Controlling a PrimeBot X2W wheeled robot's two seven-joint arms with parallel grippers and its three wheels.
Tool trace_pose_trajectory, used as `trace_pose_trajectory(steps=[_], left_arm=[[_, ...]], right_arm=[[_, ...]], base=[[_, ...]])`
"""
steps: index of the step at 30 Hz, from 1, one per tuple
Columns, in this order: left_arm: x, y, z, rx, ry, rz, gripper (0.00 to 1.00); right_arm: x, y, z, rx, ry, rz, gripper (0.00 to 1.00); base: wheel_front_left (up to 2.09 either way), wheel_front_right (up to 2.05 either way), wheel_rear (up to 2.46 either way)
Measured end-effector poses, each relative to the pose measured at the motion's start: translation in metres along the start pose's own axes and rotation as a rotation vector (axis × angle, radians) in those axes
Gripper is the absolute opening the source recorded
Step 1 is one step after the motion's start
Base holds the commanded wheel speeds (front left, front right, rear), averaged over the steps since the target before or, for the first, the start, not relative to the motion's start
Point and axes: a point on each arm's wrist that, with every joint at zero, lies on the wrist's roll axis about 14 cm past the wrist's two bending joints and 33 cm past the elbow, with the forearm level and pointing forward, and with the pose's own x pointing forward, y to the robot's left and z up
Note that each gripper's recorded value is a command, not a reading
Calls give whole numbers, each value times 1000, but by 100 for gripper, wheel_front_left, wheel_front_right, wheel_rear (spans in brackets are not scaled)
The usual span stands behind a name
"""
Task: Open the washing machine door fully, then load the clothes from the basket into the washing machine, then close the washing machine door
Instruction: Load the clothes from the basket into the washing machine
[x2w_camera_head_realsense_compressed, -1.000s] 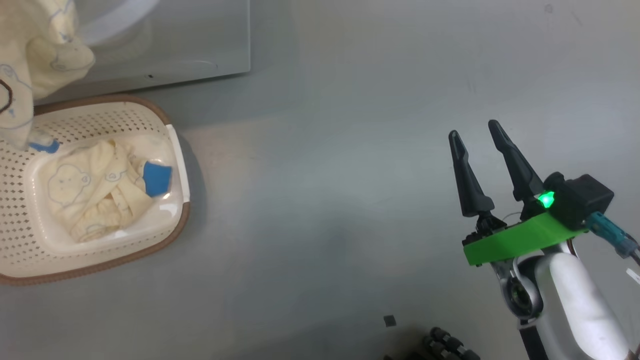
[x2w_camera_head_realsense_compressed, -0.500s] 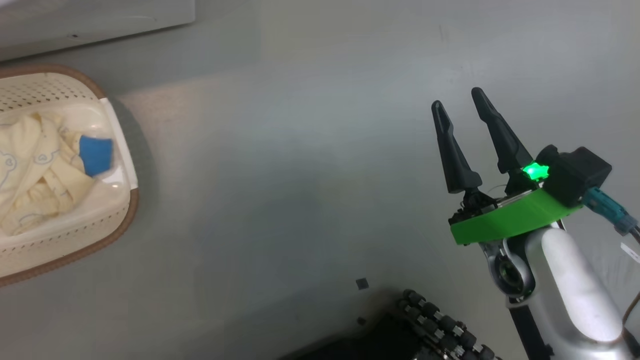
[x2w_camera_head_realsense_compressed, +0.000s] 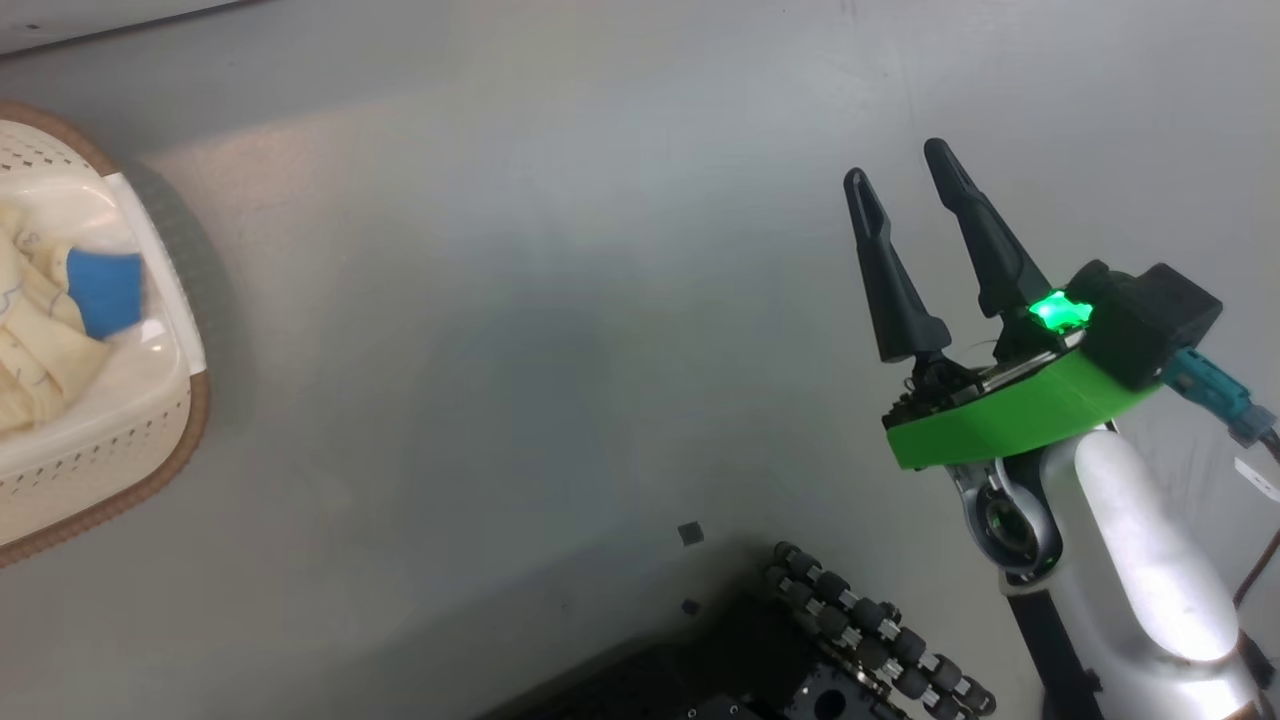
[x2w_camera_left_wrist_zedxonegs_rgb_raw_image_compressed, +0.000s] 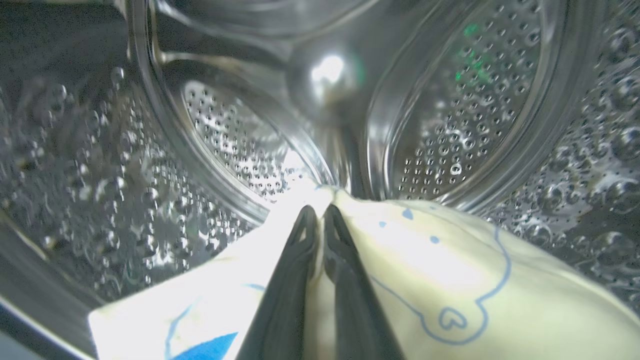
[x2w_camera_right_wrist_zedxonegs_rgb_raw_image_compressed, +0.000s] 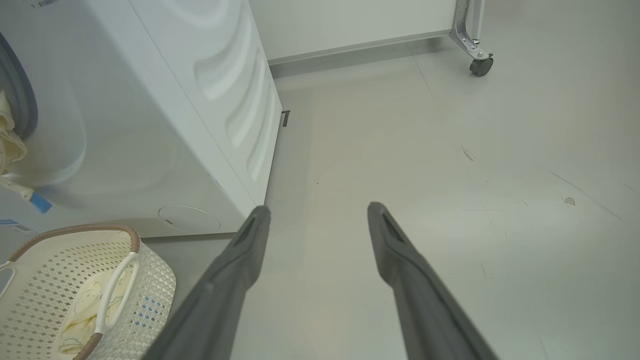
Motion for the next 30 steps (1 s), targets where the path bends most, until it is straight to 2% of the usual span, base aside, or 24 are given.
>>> trace_pose_trajectory(steps=[3,4,5,6,20,30], left_arm=[[-2,4,-22,-43,99,31,0],[-3,5,-26,-51,116,37,13],[-4,6,-30,-57,136,37,51],[-5,6,-32,-58,143,39,98],[-32,4,-35,-82,172,15,100],[-71,3,-30,-95,114,8,100]], right_arm=[[0,1,-2,5,5,1,100],[1,1,-3,5,6,2,100],[1,1,-4,6,8,3,100],[1,2,-4,7,9,4,100],[7,8,4,0,-22,26,100],[9,14,25,-21,-81,43,100]], base=[[0,0,0],[0,0,0],[0,0,0],[0,0,0],[0,0,0],[0,0,0]])
